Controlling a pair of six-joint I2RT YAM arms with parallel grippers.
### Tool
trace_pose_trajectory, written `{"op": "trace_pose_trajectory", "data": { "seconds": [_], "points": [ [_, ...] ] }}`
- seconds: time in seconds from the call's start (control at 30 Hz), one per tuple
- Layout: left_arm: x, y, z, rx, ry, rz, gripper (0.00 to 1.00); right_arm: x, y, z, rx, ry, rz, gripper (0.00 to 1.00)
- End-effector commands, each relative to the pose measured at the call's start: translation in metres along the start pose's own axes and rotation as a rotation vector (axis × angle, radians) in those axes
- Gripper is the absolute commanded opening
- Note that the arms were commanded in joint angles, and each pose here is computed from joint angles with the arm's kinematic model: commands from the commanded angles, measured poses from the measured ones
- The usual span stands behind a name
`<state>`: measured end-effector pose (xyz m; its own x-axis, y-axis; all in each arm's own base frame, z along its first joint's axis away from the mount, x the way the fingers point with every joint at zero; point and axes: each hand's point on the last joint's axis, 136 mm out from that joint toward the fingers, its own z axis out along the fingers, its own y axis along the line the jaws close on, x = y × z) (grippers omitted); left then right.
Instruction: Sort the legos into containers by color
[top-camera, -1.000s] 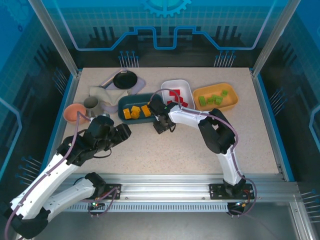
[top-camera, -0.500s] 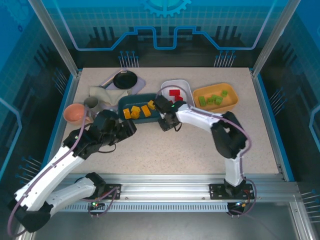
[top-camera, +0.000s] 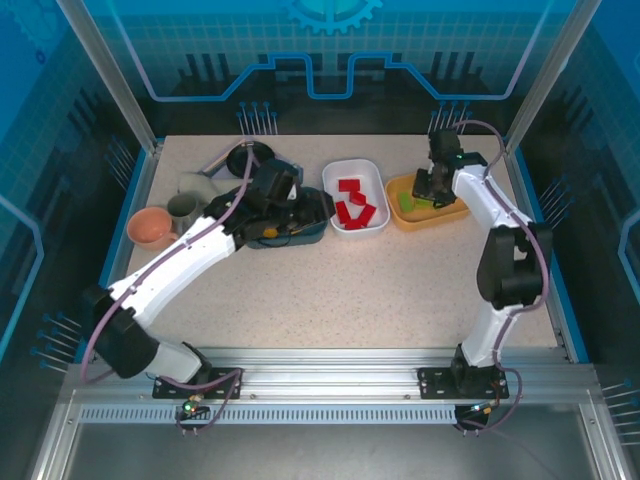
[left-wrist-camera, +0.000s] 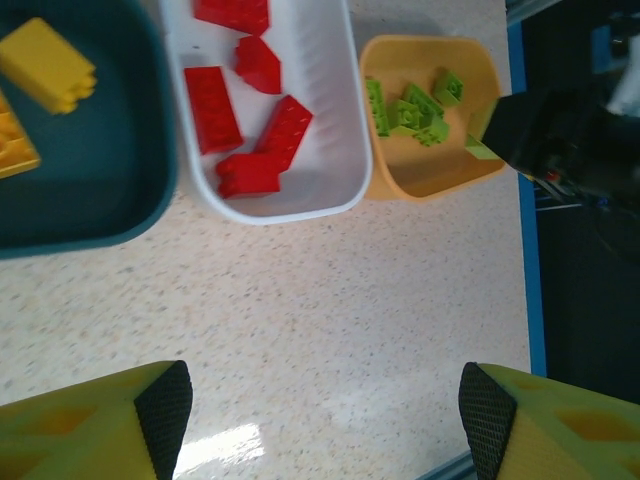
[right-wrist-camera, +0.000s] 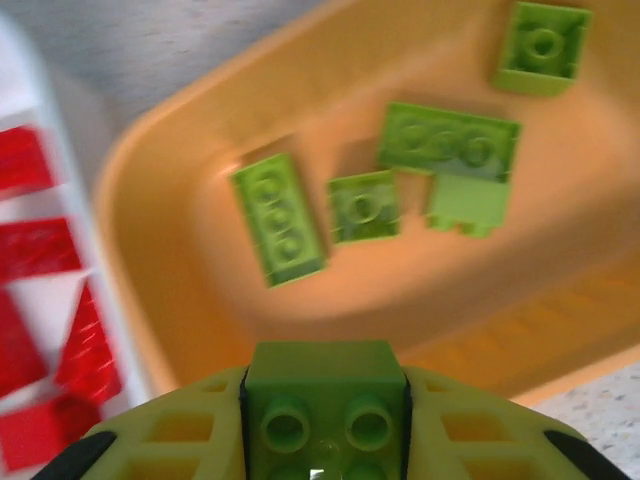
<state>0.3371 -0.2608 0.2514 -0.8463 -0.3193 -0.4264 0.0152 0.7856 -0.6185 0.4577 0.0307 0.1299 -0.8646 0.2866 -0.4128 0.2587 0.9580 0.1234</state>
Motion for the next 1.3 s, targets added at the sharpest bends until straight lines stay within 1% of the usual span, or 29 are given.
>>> {"op": "trace_pose_trajectory", "data": {
  "seconds": [0.0, 0.1, 0.17, 0.3, 0.43, 0.57, 0.63, 0.73, 0.8, 0.87, 0.9, 0.93, 0.97, 1.0, 1.07, 1.13, 1.2, 1.27],
  "points": [
    [-0.010, -0.033, 0.003, 0.096, 0.003, 0.054, 0.75, -0.019, -0.034, 0.007, 0.093, 0.038, 0.126, 0.29],
    [-0.011, -0.037, 0.011, 0.098, 0.009, 0.054, 0.75, -0.027, -0.065, 0.021, 0.216, 0.089, 0.174, 0.30],
    [-0.011, -0.036, 0.015, 0.094, 0.013, 0.050, 0.75, -0.033, -0.079, 0.028, 0.266, 0.092, 0.185, 0.30],
    [-0.010, -0.035, 0.018, 0.092, 0.019, 0.047, 0.75, -0.037, -0.097, 0.045, 0.328, 0.128, 0.210, 0.31],
    [-0.011, -0.037, 0.018, 0.097, 0.017, 0.051, 0.75, -0.040, -0.100, 0.059, 0.341, 0.150, 0.212, 0.33],
    [-0.013, -0.039, 0.014, 0.101, 0.007, 0.057, 0.75, -0.038, -0.102, 0.068, 0.363, 0.170, 0.223, 0.44],
    [-0.015, -0.041, 0.011, 0.105, -0.001, 0.060, 0.75, -0.041, -0.098, 0.064, 0.356, 0.160, 0.223, 0.51],
    [-0.018, -0.043, 0.002, 0.107, -0.023, 0.066, 0.76, -0.052, -0.084, 0.052, 0.330, 0.113, 0.200, 0.61],
    [-0.021, -0.042, -0.006, 0.101, -0.044, 0.071, 0.77, -0.065, -0.071, 0.028, 0.306, 0.053, 0.182, 0.67],
    [-0.023, -0.039, -0.014, 0.085, -0.062, 0.072, 0.80, -0.073, -0.059, 0.007, 0.279, 0.006, 0.171, 0.71],
    [-0.024, -0.036, -0.019, 0.072, -0.071, 0.071, 0.82, -0.077, -0.054, -0.006, 0.262, -0.024, 0.167, 0.73],
    [-0.025, -0.031, -0.024, 0.057, -0.078, 0.067, 0.90, -0.080, -0.048, -0.018, 0.249, -0.055, 0.161, 0.76],
    [-0.026, -0.024, -0.028, 0.042, -0.081, 0.056, 0.99, -0.081, -0.042, -0.031, 0.236, -0.085, 0.154, 0.84],
    [-0.028, -0.017, -0.035, 0.028, -0.085, 0.040, 0.99, -0.082, -0.035, -0.047, 0.207, -0.129, 0.142, 1.00],
    [-0.028, 0.005, -0.049, -0.027, -0.094, 0.012, 0.99, -0.081, -0.014, -0.076, 0.122, -0.225, 0.093, 1.00],
    [-0.027, 0.026, -0.065, -0.079, -0.117, 0.027, 0.99, -0.075, 0.010, -0.111, 0.009, -0.349, 0.016, 1.00],
    [-0.020, 0.051, -0.084, -0.162, -0.144, 0.065, 0.99, -0.053, 0.029, -0.146, -0.071, -0.457, -0.078, 1.00],
    [-0.013, 0.078, -0.103, -0.265, -0.171, 0.103, 0.99, -0.027, 0.034, -0.166, -0.105, -0.498, -0.122, 1.00]
  ]
}}
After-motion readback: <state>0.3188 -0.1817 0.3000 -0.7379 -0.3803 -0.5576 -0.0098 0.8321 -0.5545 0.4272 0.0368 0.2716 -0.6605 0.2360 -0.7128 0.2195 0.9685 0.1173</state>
